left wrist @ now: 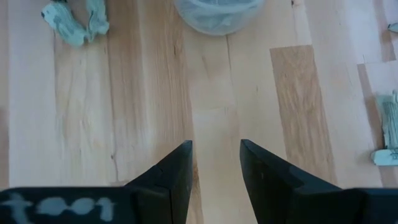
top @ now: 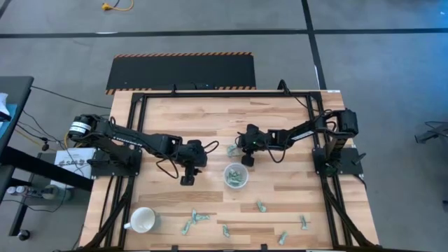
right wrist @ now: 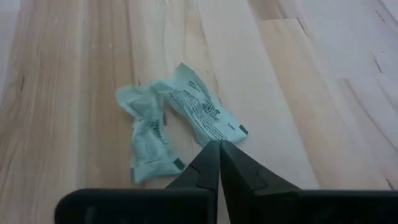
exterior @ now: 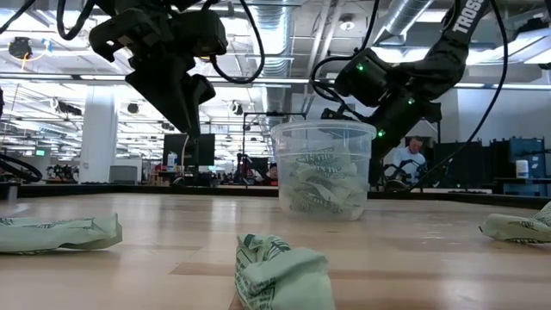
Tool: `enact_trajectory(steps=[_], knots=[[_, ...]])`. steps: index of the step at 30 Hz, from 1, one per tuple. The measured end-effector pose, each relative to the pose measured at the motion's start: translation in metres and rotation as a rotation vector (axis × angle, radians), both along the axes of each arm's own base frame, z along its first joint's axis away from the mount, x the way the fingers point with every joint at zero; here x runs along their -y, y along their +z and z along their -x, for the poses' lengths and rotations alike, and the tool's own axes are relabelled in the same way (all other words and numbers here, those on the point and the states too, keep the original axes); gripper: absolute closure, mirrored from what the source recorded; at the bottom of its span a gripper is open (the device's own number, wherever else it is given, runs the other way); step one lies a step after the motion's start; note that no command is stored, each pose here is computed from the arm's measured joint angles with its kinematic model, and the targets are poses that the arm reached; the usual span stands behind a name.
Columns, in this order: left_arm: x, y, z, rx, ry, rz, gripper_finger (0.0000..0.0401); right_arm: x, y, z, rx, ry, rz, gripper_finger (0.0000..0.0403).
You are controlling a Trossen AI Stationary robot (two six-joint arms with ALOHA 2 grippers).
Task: Pick and place Stevia / Truvia into bins
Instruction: Put the stevia packet into the transparent container
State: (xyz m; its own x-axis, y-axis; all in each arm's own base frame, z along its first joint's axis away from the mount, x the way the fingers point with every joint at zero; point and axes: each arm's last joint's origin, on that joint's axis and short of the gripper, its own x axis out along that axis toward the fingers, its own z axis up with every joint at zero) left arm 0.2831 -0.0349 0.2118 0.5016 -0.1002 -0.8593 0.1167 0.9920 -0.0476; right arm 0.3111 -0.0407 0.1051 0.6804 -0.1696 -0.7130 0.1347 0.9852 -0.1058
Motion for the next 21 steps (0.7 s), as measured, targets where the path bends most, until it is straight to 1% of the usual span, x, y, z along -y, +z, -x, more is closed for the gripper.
enact_trajectory(steps=[2,6,10,14,17,19,21], knots=[[0.001,0.0,0.001,-0.009,0.027,0.016,0.028,0.0,0.0,0.0,-0.005,0.001,0.026,0.0401],[0.006,0.0,0.001,-0.014,0.046,0.036,0.028,0.0,0.005,0.0,0.005,0.003,0.063,0.0402],[0.012,0.0,0.002,-0.012,0.076,0.029,0.028,0.0,0.014,0.002,0.013,0.004,0.062,0.0402],[0.016,0.0,0.003,-0.01,0.104,0.031,0.028,-0.002,0.019,0.004,0.017,0.023,0.028,0.0396],[0.017,0.001,0.001,0.006,0.119,0.044,0.028,-0.003,0.017,0.004,0.02,0.078,-0.017,0.0386],[0.017,0.001,0.0,0.018,0.13,0.042,0.028,-0.005,0.013,0.003,0.008,0.126,-0.032,0.0371],[0.016,0.002,-0.001,0.04,0.137,0.038,0.028,-0.005,0.008,0.003,-0.007,0.129,-0.033,0.0349]])
